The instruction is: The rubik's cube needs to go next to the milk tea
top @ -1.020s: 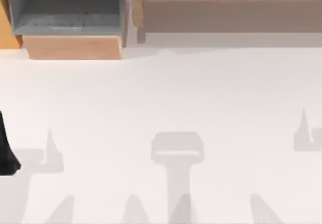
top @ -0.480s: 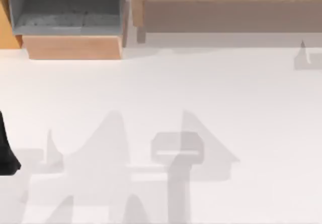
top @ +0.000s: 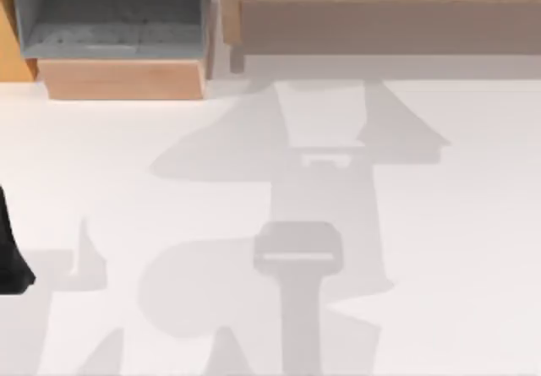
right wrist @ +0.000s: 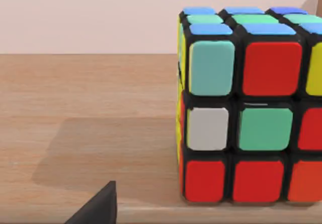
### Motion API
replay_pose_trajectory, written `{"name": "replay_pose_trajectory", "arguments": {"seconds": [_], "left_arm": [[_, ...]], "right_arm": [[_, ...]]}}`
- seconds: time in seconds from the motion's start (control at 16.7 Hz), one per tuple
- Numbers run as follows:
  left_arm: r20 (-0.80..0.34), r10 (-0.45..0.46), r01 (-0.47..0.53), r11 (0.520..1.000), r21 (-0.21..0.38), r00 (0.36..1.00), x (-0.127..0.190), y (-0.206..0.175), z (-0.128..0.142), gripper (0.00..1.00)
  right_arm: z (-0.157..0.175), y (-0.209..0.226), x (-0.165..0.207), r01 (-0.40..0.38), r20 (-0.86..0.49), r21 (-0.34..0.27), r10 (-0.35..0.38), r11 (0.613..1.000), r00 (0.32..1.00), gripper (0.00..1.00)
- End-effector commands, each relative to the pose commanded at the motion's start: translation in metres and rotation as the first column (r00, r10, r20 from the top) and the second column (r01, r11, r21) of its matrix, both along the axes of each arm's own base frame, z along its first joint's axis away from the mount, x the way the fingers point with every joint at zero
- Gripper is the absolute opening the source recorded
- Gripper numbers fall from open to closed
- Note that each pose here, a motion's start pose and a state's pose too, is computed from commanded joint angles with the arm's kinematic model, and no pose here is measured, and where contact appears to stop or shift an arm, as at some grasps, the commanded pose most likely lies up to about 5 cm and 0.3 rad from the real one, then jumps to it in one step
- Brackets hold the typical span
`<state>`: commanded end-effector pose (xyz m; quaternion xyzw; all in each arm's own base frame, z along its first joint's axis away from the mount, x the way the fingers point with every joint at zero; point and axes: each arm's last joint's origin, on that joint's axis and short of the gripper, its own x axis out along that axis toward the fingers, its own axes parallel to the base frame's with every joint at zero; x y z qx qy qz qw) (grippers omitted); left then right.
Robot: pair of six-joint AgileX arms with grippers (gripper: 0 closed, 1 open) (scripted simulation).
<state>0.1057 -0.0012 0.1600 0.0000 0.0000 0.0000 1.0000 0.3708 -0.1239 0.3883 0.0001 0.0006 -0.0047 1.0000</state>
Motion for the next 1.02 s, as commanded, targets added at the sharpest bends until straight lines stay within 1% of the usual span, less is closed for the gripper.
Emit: {"name": "replay_pose_trajectory", "arguments": {"seconds": [0.12,0.48,0.84,1.02], "left_arm": [[0.0,0.0,0.0,1.0,0.0,1.0,0.0,0.0,0.0,1.0],[0.0,0.0,0.0,1.0,0.0,1.0,0.0,0.0,0.0,1.0],[0.0,0.0,0.0,1.0,0.0,1.0,0.0,0.0,0.0,1.0],[0.0,0.0,0.0,1.0,0.0,1.0,0.0,0.0,0.0,1.0]], "right_arm": [[-0.001,-0.006,0.007,0.001,0.001,0.0,-0.001,1.0,1.0,1.0],[-0.002,-0.005,0.011,-0.001,-0.002,0.0,0.001,1.0,1.0,1.0],[0.0,-0.007,0.054,0.001,0.002,-0.001,-0.001,1.0,1.0,1.0],[-0.001,-0.007,0.067,0.001,0.001,0.0,-0.001,1.0,1.0,1.0]]}}
